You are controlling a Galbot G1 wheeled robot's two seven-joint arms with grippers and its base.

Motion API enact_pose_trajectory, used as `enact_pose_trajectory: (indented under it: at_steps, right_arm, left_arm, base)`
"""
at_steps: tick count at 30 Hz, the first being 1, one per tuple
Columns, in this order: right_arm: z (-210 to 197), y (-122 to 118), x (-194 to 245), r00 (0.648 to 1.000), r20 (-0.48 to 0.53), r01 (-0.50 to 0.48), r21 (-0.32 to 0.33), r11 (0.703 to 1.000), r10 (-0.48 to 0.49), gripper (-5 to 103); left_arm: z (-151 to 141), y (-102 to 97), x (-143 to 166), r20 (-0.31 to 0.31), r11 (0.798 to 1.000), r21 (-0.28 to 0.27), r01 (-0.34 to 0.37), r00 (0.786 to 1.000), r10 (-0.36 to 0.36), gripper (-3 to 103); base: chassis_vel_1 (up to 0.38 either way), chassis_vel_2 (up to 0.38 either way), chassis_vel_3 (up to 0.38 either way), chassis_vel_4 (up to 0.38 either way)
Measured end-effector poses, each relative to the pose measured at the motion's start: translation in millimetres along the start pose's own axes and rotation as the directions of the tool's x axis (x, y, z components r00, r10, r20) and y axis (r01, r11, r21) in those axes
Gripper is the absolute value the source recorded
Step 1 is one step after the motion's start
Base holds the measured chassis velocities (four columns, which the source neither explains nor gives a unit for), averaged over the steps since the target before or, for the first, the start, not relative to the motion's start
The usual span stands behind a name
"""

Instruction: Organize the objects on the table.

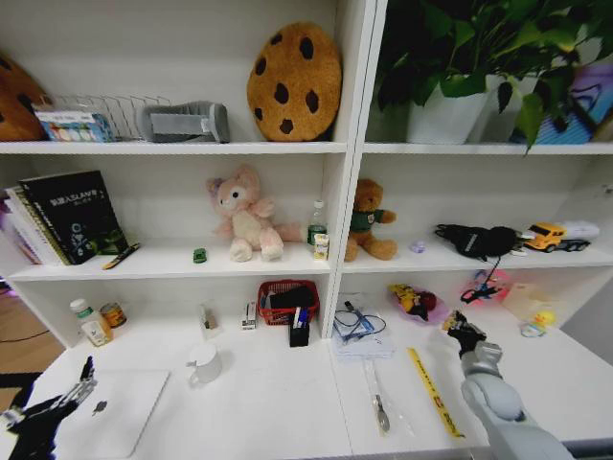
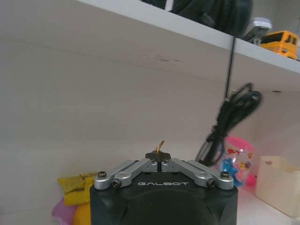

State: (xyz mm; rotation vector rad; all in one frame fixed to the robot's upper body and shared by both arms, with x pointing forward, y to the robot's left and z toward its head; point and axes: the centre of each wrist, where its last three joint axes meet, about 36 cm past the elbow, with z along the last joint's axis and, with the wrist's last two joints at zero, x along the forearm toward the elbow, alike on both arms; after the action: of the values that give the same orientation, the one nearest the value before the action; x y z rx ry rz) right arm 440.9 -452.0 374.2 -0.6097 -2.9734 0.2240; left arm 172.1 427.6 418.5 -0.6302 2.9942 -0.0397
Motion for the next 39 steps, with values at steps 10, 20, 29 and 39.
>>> enact_pose_trajectory:
  at_steps: [10, 20, 29, 39]
  right_arm:
    - [13, 24, -47, 0.999, -0.005, -0.031, 0.048, 0.998, 0.032, 20]
    - [3, 17, -27, 0.999, 0.030, -0.021, 0.021, 1.000, 0.020, 47]
    - [3, 19, 99, 0.991, 0.040, 0.125, -0.003, 0.992, -0.125, 85]
    - [-35, 2, 199, 0.968, 0.132, 0.219, -0.036, 0.975, -0.212, 100]
  left_arm:
    - [0, 0.0, 0, 0.000, 1.000, 0.000, 0.000, 1.000, 0.000, 100]
    - [0, 0.0, 0, 0.000, 1.000, 0.000, 0.000, 1.000, 0.000, 100]
    - [0, 0.0, 0, 0.000, 1.000, 0.000, 0.000, 1.000, 0.000, 100]
    - [0, 0.0, 0, 0.000, 1.000, 0.000, 0.000, 1.000, 0.000, 100]
  base:
    - [0.000, 0.000, 0.000, 0.000]
    - [0.000, 0.000, 0.000, 0.000]
    - [0.000, 0.000, 0.000, 0.000]
    - [0.000, 0.000, 0.000, 0.000]
